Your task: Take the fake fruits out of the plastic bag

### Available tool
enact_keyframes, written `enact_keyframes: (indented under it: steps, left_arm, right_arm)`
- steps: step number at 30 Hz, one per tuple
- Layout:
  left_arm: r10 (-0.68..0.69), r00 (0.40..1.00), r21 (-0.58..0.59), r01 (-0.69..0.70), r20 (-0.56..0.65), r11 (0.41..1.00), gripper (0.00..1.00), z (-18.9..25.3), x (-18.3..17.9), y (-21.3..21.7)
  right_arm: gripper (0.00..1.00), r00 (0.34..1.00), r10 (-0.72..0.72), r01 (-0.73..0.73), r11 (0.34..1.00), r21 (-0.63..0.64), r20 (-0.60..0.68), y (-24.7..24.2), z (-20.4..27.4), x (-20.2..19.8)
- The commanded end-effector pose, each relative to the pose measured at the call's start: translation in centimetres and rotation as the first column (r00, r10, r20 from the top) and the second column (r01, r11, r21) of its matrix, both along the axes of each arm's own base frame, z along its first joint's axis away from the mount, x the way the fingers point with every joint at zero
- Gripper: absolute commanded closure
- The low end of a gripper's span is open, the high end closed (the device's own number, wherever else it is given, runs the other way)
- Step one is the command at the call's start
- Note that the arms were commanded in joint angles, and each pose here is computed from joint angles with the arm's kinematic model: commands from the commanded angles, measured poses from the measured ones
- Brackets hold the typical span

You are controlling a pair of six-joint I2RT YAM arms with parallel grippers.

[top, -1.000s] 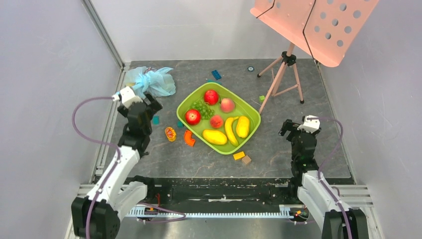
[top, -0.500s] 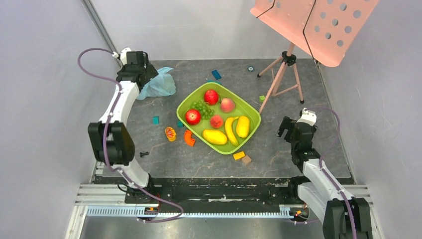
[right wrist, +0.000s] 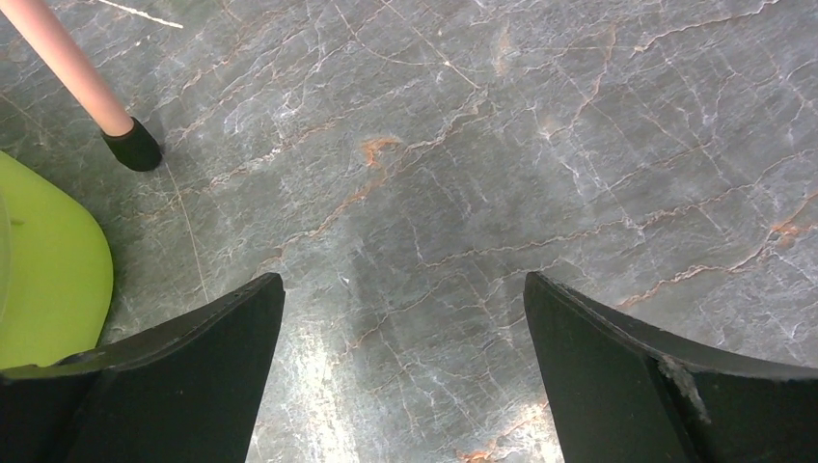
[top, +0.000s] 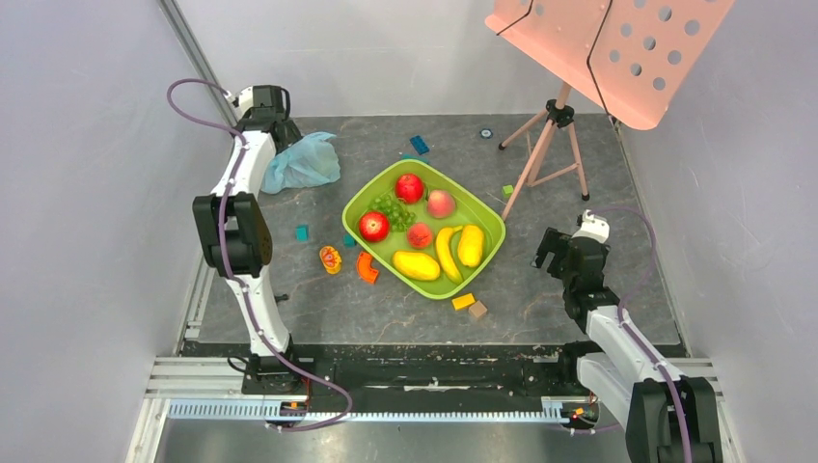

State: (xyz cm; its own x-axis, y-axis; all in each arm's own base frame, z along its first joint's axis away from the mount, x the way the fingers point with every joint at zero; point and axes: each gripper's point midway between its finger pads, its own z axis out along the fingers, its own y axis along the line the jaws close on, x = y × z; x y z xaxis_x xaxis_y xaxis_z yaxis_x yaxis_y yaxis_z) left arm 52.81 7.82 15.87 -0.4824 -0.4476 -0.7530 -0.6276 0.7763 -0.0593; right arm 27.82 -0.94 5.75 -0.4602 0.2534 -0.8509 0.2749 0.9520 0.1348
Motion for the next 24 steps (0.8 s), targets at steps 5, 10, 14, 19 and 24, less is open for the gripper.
enact_keyframes:
  steps: [5,10,14,19,24]
  left_arm:
    - [-0.036,0.999,0.072,0.035,0.005,0.997,0.01,1.2,2.5,0.9]
    - [-0.062,0.997,0.095,0.065,-0.037,0.993,0.28,1.1,2.4,1.1]
    - [-0.074,0.997,0.086,0.077,-0.036,0.993,0.8,1.2,2.0,0.8]
    - [-0.096,0.995,0.073,0.093,0.028,0.993,0.98,4.2,1.8,0.2]
    - [-0.134,0.976,0.065,0.125,0.17,0.99,0.98,11.1,0.4,-1.4]
  right_arm:
    - [0.02,0.999,0.036,-0.036,0.999,0.01,0.034,0.6,1.3,0.6]
    - [0.02,0.998,0.05,-0.05,0.999,0.013,0.049,0.8,2.0,0.8]
    - [0.02,0.996,0.059,-0.06,0.998,0.018,0.062,1.0,2.4,0.9]
    - [0.02,0.996,0.056,-0.057,0.998,0.005,0.066,0.8,2.6,0.7]
    - [0.02,0.995,0.059,-0.06,0.998,0.005,0.084,0.9,3.5,0.8]
